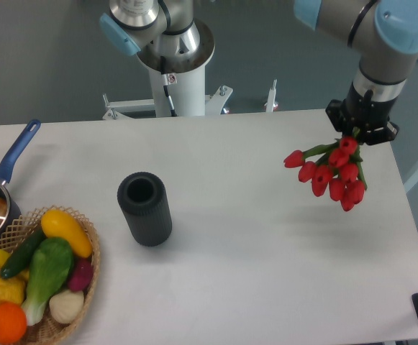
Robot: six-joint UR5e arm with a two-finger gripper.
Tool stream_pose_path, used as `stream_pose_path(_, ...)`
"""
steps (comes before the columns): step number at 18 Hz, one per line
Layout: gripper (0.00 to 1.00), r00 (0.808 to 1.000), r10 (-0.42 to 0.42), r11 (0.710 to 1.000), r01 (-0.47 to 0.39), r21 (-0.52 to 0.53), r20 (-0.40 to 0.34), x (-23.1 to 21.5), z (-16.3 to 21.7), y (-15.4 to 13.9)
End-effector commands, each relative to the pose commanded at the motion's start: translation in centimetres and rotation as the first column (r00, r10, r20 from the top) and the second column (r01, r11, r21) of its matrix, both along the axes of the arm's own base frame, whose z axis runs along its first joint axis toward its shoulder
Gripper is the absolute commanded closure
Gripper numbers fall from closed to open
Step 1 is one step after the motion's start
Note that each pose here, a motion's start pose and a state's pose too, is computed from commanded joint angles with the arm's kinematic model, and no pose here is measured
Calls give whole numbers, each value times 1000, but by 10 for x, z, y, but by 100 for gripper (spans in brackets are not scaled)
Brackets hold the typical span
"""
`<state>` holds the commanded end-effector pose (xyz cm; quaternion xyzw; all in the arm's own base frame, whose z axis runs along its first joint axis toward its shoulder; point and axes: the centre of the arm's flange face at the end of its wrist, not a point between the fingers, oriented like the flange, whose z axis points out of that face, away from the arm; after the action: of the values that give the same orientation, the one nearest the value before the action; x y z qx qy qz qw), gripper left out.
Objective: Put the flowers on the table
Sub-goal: 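Move the gripper holding the red tulips toward the table surface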
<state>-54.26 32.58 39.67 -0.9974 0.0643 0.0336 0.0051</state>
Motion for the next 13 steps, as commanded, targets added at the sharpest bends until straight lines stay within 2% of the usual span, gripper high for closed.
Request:
stream_pose_path(3,100,1000,-6,1000,6,-7,9,0,-12,10)
stream_pose_path(9,97,999,35,999,-35,8,4,-2,-25,22)
stream_pose_path(13,96,998,31,999,-30,-11,46,2,-51,22)
